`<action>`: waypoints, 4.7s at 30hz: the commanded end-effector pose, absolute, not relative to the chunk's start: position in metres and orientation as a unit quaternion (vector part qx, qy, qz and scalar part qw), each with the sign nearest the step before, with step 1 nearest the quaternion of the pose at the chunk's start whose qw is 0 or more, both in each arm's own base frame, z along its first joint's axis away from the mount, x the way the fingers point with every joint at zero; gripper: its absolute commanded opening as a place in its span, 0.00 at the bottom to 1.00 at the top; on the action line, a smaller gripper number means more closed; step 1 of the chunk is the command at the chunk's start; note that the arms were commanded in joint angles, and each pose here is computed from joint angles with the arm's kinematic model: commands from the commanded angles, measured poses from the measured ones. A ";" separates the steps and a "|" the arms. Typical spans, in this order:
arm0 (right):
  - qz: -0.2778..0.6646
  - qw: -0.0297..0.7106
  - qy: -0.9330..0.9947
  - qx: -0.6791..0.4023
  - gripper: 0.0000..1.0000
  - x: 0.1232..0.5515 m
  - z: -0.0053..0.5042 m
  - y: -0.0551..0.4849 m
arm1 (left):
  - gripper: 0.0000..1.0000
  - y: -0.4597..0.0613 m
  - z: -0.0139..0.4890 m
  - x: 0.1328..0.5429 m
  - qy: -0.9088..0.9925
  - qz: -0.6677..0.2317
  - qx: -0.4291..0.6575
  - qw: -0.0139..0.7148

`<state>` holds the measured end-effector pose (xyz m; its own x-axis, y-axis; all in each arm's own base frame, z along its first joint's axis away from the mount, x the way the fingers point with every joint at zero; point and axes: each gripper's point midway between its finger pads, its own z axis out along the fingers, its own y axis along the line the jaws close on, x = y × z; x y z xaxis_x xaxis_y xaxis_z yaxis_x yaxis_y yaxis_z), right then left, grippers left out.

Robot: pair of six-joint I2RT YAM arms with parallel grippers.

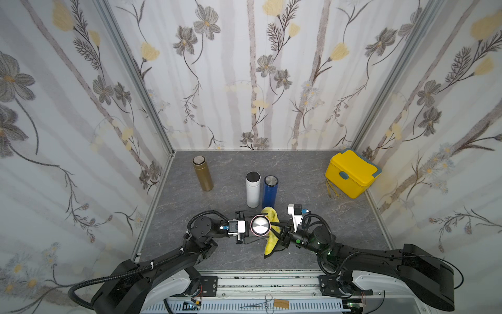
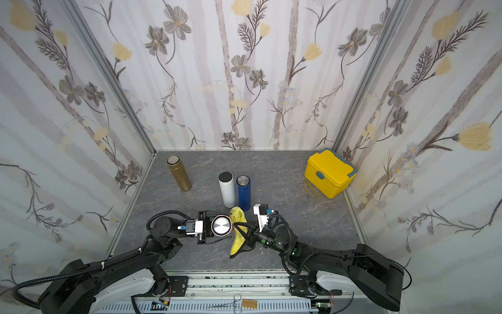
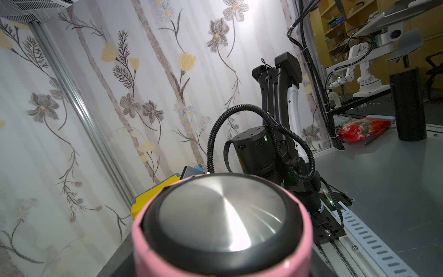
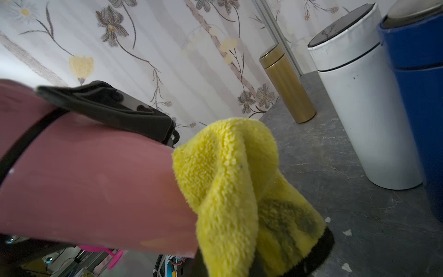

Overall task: Wipe the surface of the thermos
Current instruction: Wipe the dirt from the surface of the thermos.

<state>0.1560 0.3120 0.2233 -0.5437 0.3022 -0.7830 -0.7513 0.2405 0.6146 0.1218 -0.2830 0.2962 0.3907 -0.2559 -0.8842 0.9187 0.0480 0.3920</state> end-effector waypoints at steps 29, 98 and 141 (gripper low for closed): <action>0.618 0.477 0.592 -0.200 0.00 0.149 0.281 0.316 | 0.00 -0.285 0.272 0.093 0.220 -0.421 0.621 0.624; 0.572 0.497 0.616 -0.215 0.00 0.144 0.268 0.332 | 0.00 -0.255 0.365 0.277 0.630 -0.349 0.021 0.694; 0.499 0.605 0.614 -0.090 0.00 0.192 0.309 0.337 | 0.00 -0.214 0.352 0.273 0.671 -0.279 -0.292 0.622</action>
